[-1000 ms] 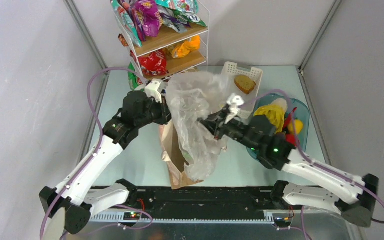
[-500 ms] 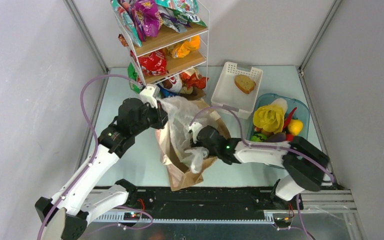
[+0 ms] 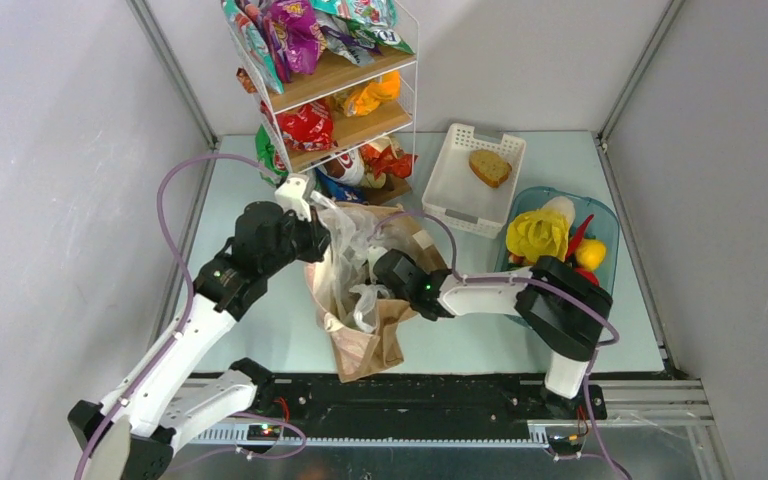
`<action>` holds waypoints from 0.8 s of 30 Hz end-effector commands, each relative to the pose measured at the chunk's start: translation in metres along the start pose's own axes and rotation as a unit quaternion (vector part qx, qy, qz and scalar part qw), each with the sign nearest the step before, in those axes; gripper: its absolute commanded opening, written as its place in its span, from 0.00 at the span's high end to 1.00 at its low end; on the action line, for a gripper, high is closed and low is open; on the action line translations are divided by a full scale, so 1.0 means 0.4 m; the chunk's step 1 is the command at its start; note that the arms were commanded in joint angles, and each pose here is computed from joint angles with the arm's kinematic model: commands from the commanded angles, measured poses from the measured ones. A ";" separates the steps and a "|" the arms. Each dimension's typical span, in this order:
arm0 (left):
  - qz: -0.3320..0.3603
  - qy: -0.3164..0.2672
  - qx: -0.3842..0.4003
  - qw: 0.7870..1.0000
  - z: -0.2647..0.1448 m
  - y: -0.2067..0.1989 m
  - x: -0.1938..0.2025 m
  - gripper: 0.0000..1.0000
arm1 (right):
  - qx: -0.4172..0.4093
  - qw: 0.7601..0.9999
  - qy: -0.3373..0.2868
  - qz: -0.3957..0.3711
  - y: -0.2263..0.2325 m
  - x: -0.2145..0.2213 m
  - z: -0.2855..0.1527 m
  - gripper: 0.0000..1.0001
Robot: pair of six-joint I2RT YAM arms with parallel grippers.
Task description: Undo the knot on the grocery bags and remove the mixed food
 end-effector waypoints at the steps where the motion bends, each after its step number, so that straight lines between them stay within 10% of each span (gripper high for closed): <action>1: 0.015 -0.098 -0.003 0.995 -0.030 -0.005 -0.101 1.00 | 0.031 0.999 0.033 -0.002 -0.006 0.021 -0.108 0.54; 6: 0.016 -0.099 -0.015 0.995 -0.035 0.012 -0.107 1.00 | 0.033 0.999 -0.023 -0.016 0.011 -0.052 -0.261 0.03; 24: 0.023 -0.083 -0.030 0.996 -0.027 0.032 -0.105 1.00 | -0.046 0.974 -0.223 -0.015 0.088 -0.213 -0.576 0.01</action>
Point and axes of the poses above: each gripper's point midway between its finger pads, its own z axis out along the fingers, its own y axis along the line the jaws close on, x = y × z, the point moved 5 cm from there along -z, back along the fingers, and after that the axes turned 8 degrees about -z, right-handed, at the moved point
